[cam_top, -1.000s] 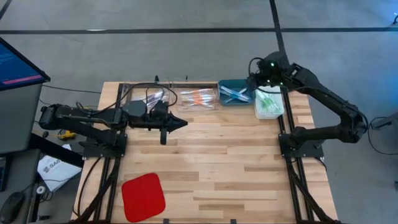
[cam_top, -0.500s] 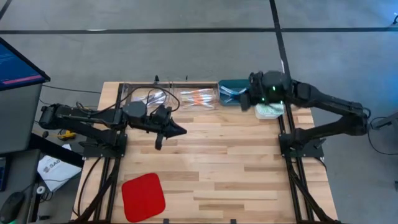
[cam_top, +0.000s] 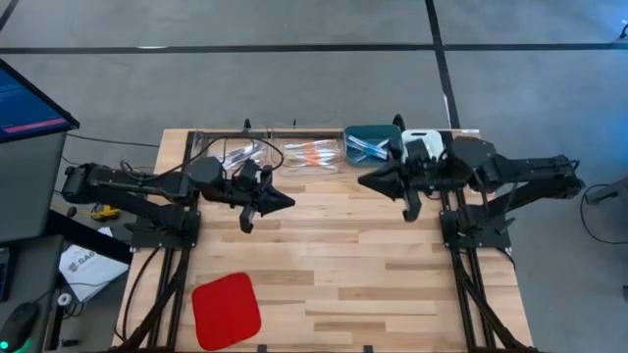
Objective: Pick & Place Toothbrushes
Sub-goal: Return to Home position
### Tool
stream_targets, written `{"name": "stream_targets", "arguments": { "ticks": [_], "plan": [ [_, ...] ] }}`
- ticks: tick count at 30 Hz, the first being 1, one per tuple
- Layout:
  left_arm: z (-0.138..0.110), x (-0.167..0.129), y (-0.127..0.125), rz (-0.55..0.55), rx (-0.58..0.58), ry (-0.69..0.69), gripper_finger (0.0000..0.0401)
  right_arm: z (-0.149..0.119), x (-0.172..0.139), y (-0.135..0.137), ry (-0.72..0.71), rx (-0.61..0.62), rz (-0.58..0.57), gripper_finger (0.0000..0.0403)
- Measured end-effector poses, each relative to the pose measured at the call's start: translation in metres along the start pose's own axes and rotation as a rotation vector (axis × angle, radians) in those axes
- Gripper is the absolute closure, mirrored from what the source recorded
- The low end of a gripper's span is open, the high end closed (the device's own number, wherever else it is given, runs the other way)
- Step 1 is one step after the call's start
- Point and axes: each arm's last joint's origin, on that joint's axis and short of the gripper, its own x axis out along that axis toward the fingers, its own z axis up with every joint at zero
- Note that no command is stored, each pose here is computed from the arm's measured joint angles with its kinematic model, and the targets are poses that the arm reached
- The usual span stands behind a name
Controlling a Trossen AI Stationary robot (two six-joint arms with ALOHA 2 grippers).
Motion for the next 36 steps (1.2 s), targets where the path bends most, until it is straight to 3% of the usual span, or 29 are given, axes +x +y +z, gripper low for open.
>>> {"name": "stream_targets", "arguments": {
  "ticks": [4, 13, 20, 36],
  "plan": [
    [0.005, 0.0, -0.002, -0.021, 0.014, -0.049, 0.0401, -0.008, -0.014, 0.004, 0.088, -0.066, -0.017, 0.0394],
    [0.007, 0.0, 0.0, 0.046, 0.012, -0.09, 0.0401, -0.031, -0.067, -0.01, 0.152, -0.136, -0.072, 0.0394],
    [0.009, -0.001, 0.002, 0.144, 0.003, -0.144, 0.0401, -0.059, -0.11, -0.029, 0.129, -0.195, -0.07, 0.0393],
    [0.009, -0.001, 0.003, 0.198, 0.002, -0.174, 0.0401, -0.131, -0.193, -0.071, -0.03, -0.175, -0.085, 0.0394]
  ]
}}
